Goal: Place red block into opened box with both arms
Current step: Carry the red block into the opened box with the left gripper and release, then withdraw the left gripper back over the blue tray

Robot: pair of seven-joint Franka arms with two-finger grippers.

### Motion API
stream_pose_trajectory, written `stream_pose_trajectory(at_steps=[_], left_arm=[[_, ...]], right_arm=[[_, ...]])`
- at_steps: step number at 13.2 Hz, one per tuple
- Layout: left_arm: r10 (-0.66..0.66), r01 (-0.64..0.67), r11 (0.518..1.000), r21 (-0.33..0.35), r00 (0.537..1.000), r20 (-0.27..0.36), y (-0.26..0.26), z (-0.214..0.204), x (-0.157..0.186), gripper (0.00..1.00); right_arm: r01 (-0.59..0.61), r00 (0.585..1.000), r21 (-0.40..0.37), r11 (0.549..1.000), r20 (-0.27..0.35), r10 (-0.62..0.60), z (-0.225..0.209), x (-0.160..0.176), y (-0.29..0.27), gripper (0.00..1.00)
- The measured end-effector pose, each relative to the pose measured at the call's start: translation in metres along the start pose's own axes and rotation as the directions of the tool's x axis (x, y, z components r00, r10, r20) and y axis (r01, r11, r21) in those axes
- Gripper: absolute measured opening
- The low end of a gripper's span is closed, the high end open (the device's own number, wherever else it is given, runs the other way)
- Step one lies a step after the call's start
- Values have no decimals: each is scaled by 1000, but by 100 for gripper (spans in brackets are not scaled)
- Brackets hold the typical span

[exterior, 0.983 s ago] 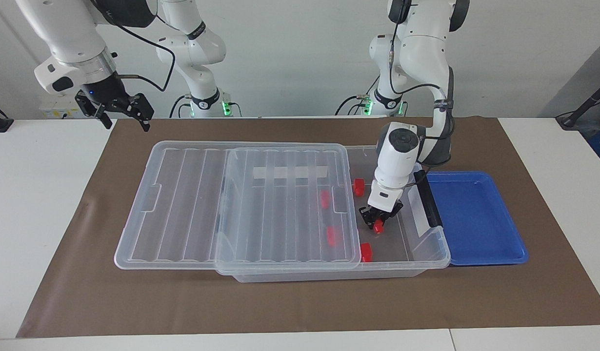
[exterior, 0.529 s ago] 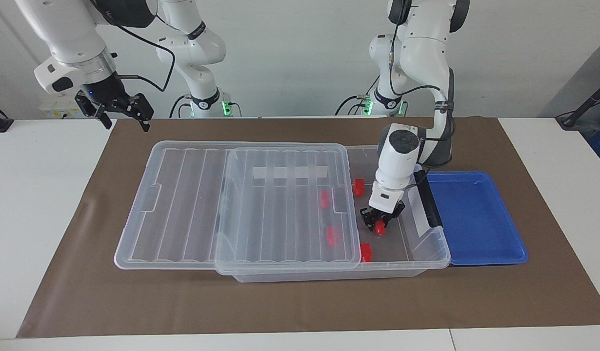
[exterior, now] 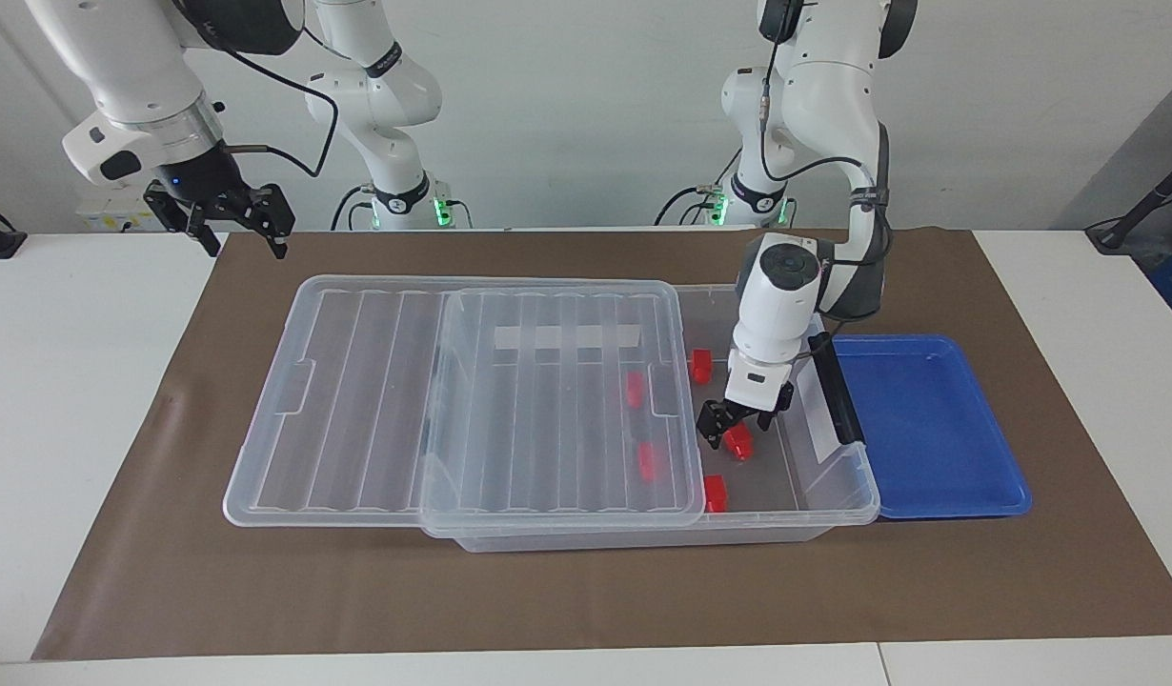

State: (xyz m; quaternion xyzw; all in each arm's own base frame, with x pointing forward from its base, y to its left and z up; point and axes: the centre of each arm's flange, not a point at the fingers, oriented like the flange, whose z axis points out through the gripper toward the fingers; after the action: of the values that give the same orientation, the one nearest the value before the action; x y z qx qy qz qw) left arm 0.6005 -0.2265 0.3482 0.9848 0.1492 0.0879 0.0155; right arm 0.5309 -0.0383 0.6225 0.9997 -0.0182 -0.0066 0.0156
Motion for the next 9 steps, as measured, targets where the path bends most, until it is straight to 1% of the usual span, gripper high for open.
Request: stream_pose_trajectory(at_steps=[3, 4, 6, 7, 9], left_arm=[[-14, 13, 999, 44, 1000, 26, -5, -61, 4, 100], [-19, 17, 998, 60, 999, 36, -6, -82, 6, 100], [-33, 30, 996, 78, 999, 42, -10, -122, 13, 100], [-33, 30, 996, 84, 999, 43, -14, -138, 15, 100], [6, -11, 995, 97, 999, 54, -29, -161, 21, 100]], right_arm=[[-4, 1000, 0, 1000, -15, 4, 3, 2, 9, 34], [-2, 1000, -1, 1000, -30, 2, 6, 4, 14, 24], [8, 998, -4, 1000, -65, -8, 16, 11, 21, 1], [16, 997, -7, 1000, -80, -16, 22, 15, 25, 1], [36, 994, -14, 999, -102, -37, 38, 27, 29, 1]])
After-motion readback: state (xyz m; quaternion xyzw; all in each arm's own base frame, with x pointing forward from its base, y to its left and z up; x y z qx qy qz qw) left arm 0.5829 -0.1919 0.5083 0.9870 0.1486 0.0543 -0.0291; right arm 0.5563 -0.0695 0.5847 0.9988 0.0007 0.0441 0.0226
